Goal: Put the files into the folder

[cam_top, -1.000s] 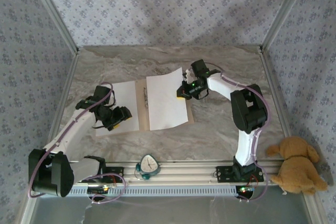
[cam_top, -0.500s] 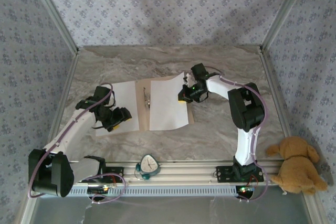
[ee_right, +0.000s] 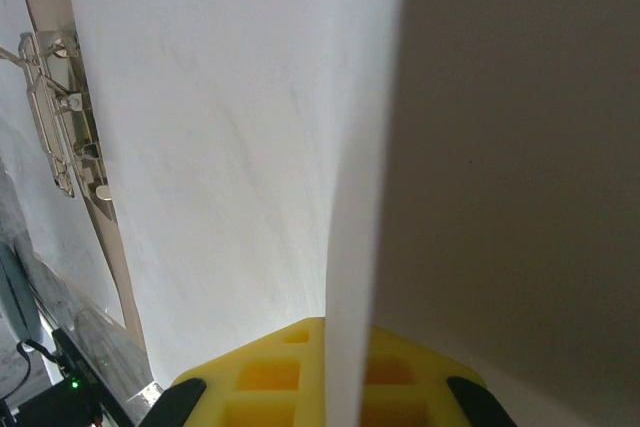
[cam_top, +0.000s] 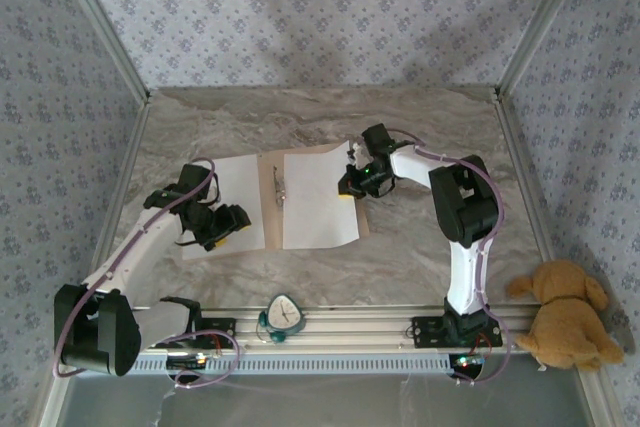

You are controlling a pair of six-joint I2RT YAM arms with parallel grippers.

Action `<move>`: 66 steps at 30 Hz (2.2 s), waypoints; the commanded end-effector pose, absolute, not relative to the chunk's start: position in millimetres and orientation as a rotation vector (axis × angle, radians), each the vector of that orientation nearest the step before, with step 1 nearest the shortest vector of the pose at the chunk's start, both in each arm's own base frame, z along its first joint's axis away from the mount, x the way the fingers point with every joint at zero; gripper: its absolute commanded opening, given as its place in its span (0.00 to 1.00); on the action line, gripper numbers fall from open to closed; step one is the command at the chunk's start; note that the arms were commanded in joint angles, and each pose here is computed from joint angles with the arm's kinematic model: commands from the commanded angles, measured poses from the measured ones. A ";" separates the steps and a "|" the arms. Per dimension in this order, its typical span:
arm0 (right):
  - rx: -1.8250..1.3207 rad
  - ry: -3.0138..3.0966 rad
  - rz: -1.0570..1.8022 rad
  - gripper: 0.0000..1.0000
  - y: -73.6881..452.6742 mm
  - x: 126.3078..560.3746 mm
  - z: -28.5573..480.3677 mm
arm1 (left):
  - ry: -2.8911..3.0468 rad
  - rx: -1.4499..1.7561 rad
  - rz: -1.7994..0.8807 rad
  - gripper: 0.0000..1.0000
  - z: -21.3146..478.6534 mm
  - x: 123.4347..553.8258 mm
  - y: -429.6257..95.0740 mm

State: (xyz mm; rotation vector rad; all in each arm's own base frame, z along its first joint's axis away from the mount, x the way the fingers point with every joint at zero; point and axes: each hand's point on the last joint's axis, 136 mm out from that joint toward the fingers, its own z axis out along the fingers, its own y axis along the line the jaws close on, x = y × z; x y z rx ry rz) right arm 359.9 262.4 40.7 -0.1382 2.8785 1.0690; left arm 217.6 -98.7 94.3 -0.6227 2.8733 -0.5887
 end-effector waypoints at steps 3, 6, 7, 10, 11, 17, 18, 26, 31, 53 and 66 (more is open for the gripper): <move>-0.229 2.866 1.021 0.00 260.9 359.8 35.0 | 2.894 -0.609 -0.565 0.67 88.9 216.3 -95.7; -0.260 2.853 1.003 0.00 259.9 361.7 34.6 | 2.905 -0.614 -0.567 0.67 84.4 215.3 -96.1; -0.272 2.848 0.999 0.00 259.9 362.3 35.0 | 2.907 -0.613 -0.566 0.67 83.6 215.3 -96.3; -0.307 2.827 0.989 0.00 261.2 365.8 37.7 | 2.913 -0.612 -0.564 0.67 81.6 214.9 -96.3; -0.314 2.824 0.988 0.00 261.3 367.0 38.3 | 2.912 -0.609 -0.565 0.67 81.5 215.3 -96.4; -0.354 2.800 1.012 0.00 265.9 374.6 44.9 | 2.926 -0.609 -0.554 0.67 77.7 213.8 -95.6; -0.359 2.794 1.016 0.00 267.1 375.8 46.3 | 2.928 -0.610 -0.553 0.67 77.0 213.4 -95.5; -0.403 2.760 1.043 0.00 272.2 380.6 46.8 | 2.941 -0.607 -0.545 0.67 73.0 213.0 -95.3; -0.449 2.755 1.063 0.00 276.9 382.6 48.2 | 2.949 -0.609 -0.540 0.67 70.3 213.1 -95.3; -0.602 2.792 1.115 0.00 275.2 379.9 52.8 | 2.986 -0.620 -0.485 0.67 58.2 211.5 -90.9; -0.485 2.805 1.140 0.00 273.9 387.3 47.7 | 2.989 -0.618 -0.476 0.67 58.1 210.7 -89.9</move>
